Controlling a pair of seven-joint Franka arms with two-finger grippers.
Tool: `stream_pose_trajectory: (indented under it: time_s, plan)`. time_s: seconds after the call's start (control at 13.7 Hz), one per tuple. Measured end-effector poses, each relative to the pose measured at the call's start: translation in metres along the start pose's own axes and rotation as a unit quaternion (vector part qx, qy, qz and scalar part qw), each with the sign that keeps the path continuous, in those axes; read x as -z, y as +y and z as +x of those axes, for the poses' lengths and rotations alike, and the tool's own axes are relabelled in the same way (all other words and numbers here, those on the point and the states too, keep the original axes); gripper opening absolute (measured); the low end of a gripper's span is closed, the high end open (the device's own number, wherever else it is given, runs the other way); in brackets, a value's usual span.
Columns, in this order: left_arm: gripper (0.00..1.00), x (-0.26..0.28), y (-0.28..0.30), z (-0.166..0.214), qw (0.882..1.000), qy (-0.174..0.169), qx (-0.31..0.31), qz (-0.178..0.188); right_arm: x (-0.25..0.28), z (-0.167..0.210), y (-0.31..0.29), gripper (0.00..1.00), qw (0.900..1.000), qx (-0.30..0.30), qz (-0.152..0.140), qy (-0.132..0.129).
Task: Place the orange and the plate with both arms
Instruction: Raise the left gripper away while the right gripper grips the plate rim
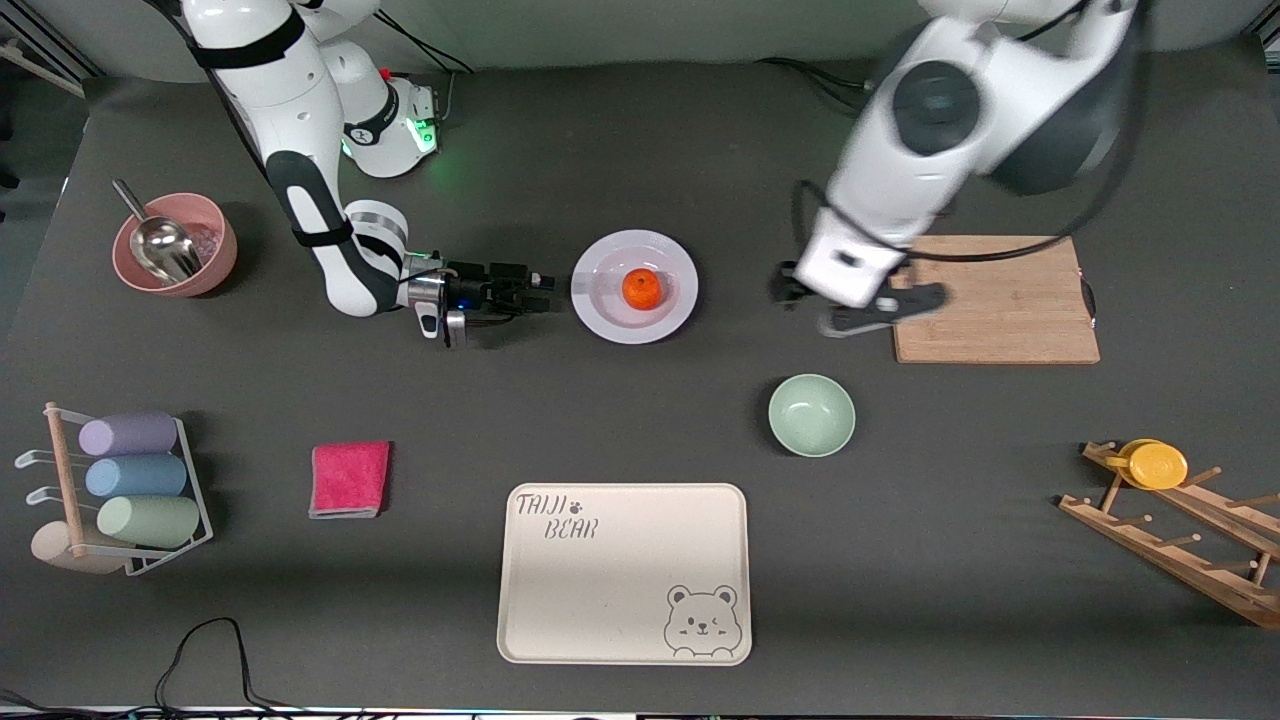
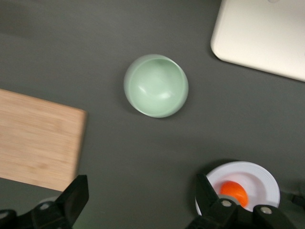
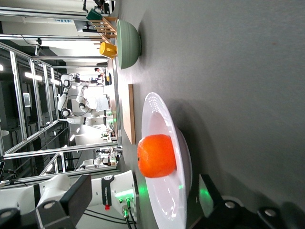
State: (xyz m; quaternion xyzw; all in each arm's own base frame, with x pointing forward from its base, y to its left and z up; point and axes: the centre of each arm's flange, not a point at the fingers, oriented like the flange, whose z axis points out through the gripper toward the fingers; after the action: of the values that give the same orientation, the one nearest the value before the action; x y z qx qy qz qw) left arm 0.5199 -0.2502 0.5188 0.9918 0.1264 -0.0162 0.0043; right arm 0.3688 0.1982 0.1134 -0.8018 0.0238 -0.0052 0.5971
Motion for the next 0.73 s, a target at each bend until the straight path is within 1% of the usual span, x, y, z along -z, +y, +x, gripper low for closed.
stream_pose_trajectory:
  time_s: [0.15,0.29,0.58,0.73]
  plan:
    - [1.00,0.026,-0.049,0.022,1.000,0.013,0.013,-0.003,-0.008,-0.005,0.005,0.99,1.000,0.009,0.000,0.007]
    - [1.00,0.037,-0.080,0.036,0.999,0.022,0.024,-0.006,-0.016,-0.010,0.011,0.99,1.000,0.021,-0.002,0.013]
    - [1.00,0.043,-0.118,0.058,0.999,0.028,0.037,-0.008,-0.029,-0.014,0.011,0.99,1.000,0.020,0.006,0.024]
    - [1.00,0.051,-0.132,0.066,0.999,0.036,0.032,-0.012,-0.038,-0.017,0.009,0.98,0.999,0.017,0.013,0.028]
